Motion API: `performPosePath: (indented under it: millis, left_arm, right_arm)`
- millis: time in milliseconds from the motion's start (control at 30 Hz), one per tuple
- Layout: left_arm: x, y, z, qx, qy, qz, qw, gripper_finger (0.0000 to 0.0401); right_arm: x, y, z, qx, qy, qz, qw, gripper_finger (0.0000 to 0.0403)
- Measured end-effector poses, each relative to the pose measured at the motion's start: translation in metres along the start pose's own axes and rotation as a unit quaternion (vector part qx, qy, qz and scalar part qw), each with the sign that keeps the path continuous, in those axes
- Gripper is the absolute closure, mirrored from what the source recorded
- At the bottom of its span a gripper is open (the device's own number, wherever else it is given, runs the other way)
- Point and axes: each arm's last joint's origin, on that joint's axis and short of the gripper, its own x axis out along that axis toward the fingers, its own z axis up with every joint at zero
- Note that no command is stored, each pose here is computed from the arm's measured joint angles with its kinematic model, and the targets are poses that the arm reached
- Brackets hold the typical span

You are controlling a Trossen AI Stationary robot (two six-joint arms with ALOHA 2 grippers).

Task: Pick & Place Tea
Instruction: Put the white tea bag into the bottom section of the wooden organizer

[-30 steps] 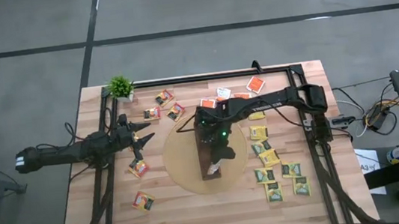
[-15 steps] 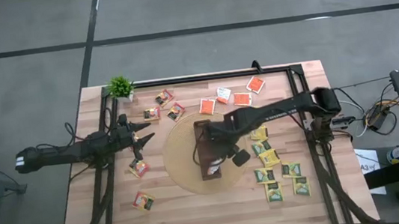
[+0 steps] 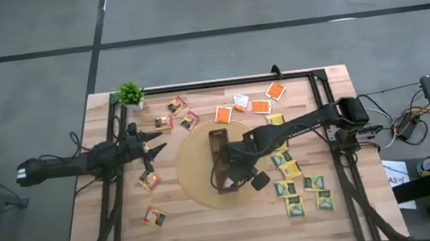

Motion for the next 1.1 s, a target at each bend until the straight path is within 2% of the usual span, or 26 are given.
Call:
performPosePath:
  millis: [300, 700, 1100]
  left_arm:
    - [0.0, 0.0, 0.0, 0.0, 0.0, 0.0, 1.0, 0.0199]
    - [0.0, 0.0, 0.0, 0.0, 0.0, -0.001, 1.0, 0.0199]
    - [0.0, 0.0, 0.0, 0.0, 0.0, 0.0, 1.0, 0.0199]
  right_arm:
    - [0.002, 0.001, -0.002, 0.0, 0.011, -0.01, 1.0, 0.0318]
    - [0.012, 0.004, -0.006, 0.004, 0.002, -0.012, 1.0, 0.0319]
    - [0.012, 0.003, -0.006, 0.052, 0.002, -0.026, 0.998, 0.0392]
